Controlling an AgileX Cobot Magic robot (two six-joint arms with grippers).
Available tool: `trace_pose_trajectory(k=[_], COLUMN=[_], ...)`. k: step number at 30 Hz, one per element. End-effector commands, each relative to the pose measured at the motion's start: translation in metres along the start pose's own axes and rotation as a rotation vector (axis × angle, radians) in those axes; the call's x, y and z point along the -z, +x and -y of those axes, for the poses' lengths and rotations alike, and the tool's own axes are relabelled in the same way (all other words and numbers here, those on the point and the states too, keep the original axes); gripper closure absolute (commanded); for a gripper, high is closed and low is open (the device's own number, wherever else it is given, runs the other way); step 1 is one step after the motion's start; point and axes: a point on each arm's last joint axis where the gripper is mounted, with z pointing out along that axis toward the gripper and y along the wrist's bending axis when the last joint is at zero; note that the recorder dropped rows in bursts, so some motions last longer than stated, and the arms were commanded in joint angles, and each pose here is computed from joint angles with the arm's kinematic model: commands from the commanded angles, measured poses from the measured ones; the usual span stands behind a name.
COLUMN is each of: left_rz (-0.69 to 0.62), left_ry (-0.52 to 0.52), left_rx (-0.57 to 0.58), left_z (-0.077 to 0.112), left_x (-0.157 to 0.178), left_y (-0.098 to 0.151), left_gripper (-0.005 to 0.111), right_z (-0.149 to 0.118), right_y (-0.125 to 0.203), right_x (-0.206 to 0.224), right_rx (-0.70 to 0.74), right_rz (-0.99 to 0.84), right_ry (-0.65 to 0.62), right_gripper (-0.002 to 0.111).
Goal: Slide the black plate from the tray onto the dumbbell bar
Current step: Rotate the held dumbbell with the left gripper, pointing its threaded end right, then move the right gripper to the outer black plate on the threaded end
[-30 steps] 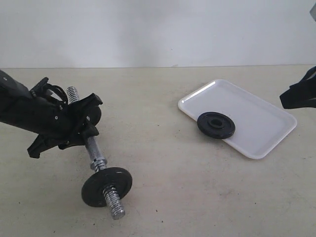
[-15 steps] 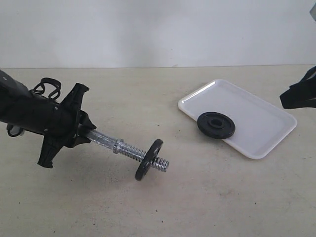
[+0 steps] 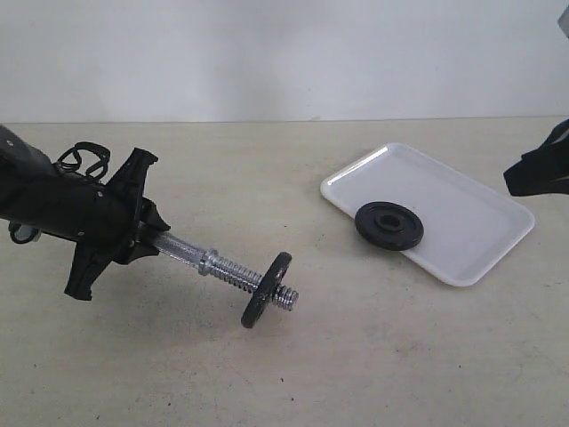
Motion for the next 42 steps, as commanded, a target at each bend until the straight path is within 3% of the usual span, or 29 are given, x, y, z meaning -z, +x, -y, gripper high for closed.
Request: trace_pose_trajectory(k=[1, 10, 14, 22, 26, 42], left_rz=[0.077, 0.083, 0.083, 0.052, 0.044, 0.038], left_ry=[0.124, 0.127, 0.127, 0.106, 0.099, 0.095], left_rx=[-0.018, -0.018, -0.018, -0.032, -0.041, -0.048], left_z=[0.023, 0.023, 0.023, 0.022, 0.021, 0.021], left_x=[0.019, 0.019, 0.019, 0.019, 0.019, 0.019], left_y=[-0.006, -0.006, -0.006, -0.003, -0.002, -0.002], left_gripper=[0.102, 0.102, 0.102, 0.102, 0.102, 0.102], right_z=[-0.001, -0.011, -0.031, -0.079, -0.101, -0.110], right_y=[0.000, 0.005, 0.009, 0.018, 0.020, 0.014], right_x=[0.001, 0.002, -0.011, -0.110, -0.135, -0.161], right_rx=[0.003, -0.013, 0.076, 0.177, 0.206, 0.204], right_rz=[-0.007, -0.070, -0.108, -0.201, -0.175, -0.188], right_ry=[-0.012, -0.105, -0.171, -0.222, -0.218, -0.224], right_gripper=[0.104, 0.104, 0.104, 0.104, 0.104, 0.104])
